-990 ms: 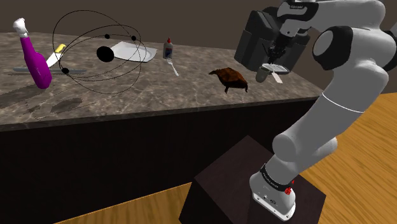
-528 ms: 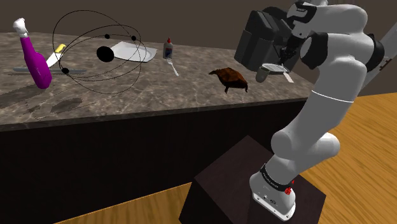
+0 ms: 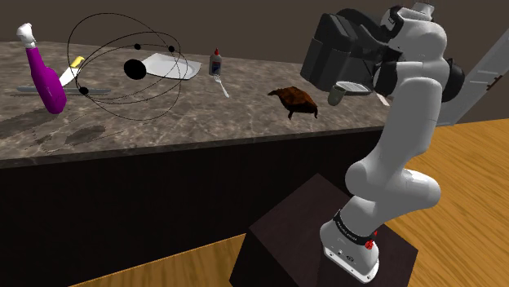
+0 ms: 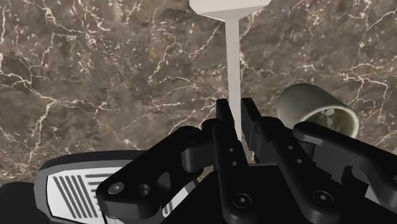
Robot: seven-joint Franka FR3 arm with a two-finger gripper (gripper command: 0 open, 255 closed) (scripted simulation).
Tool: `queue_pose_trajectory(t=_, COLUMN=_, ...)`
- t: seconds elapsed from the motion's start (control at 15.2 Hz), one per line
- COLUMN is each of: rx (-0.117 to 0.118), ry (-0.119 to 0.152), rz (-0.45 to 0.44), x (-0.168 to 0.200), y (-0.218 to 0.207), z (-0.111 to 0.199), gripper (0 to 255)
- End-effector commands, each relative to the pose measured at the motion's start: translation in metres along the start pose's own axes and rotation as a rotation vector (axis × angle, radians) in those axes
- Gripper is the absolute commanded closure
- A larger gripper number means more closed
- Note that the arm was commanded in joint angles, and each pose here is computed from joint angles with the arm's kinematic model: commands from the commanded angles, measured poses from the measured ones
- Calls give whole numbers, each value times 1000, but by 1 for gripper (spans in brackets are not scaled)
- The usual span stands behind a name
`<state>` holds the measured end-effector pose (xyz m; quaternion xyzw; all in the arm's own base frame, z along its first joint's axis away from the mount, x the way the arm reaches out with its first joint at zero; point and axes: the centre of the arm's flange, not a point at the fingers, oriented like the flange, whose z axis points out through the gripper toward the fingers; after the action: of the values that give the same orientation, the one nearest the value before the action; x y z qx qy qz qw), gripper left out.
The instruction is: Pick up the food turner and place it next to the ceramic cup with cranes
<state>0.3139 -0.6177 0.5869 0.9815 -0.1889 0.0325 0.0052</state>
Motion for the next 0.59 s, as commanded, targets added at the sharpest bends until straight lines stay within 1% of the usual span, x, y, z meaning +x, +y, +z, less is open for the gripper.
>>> queue_pose_trajectory(t=0.0, rx=0, ry=0, rz=-1, x=-2, y=7, z=10, gripper=255)
queue_pose_trajectory(t=0.53, rx=0, ry=0, rz=-1, x=-5, y=7, z=52, gripper=255)
